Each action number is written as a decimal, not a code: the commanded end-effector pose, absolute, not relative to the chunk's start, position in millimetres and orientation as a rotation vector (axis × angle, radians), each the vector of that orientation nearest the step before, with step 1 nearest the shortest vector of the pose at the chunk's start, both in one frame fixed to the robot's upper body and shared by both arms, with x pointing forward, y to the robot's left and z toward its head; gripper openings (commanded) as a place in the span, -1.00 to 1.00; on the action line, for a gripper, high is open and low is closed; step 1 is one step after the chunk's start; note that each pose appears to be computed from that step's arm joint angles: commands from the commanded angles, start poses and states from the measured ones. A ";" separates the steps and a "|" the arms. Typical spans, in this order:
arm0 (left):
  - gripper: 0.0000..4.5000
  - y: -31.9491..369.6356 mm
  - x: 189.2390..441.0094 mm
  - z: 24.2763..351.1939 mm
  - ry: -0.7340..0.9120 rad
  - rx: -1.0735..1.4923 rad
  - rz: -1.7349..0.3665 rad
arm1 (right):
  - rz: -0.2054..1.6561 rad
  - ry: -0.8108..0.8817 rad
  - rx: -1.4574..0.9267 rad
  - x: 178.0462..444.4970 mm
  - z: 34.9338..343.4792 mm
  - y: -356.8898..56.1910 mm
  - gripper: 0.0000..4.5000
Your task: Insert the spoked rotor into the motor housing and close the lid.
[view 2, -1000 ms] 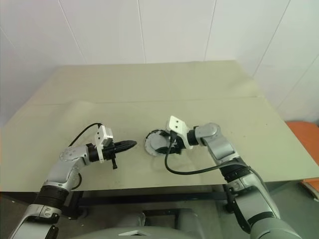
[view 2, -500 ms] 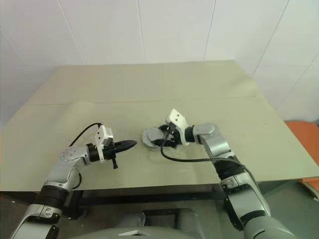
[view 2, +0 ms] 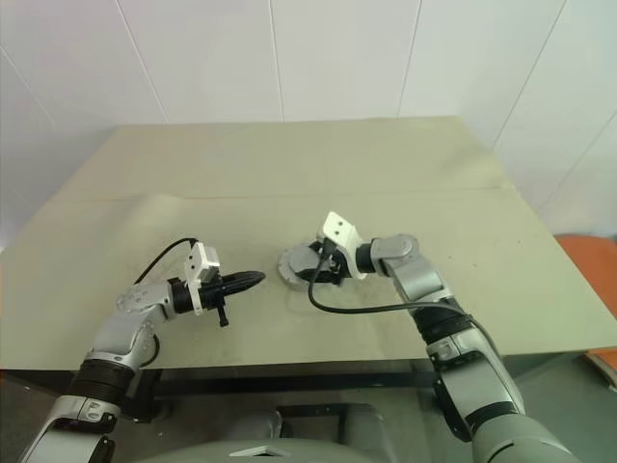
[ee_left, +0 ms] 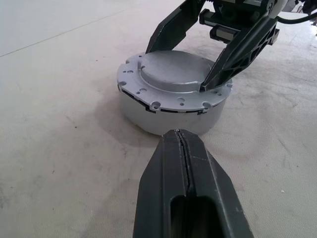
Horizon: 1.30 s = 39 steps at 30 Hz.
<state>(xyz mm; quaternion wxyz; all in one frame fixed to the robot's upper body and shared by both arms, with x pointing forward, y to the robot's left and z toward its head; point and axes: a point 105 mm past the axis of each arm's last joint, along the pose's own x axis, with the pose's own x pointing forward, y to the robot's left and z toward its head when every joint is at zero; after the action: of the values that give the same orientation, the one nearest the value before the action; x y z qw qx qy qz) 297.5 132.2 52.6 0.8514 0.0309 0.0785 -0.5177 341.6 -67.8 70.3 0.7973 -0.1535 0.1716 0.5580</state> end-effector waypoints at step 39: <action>-1.00 133.2 300.1 73.7 0.092 0.048 -1.098 | 1.203 0.785 -0.414 309.7 6.2 -110.1 0.42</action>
<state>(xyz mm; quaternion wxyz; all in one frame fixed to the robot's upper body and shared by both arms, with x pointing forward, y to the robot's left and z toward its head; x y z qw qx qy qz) 295.5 132.6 58.8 0.8515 0.0084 0.0702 -0.5196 336.9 -82.2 63.2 0.7725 -0.2004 0.2302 0.5569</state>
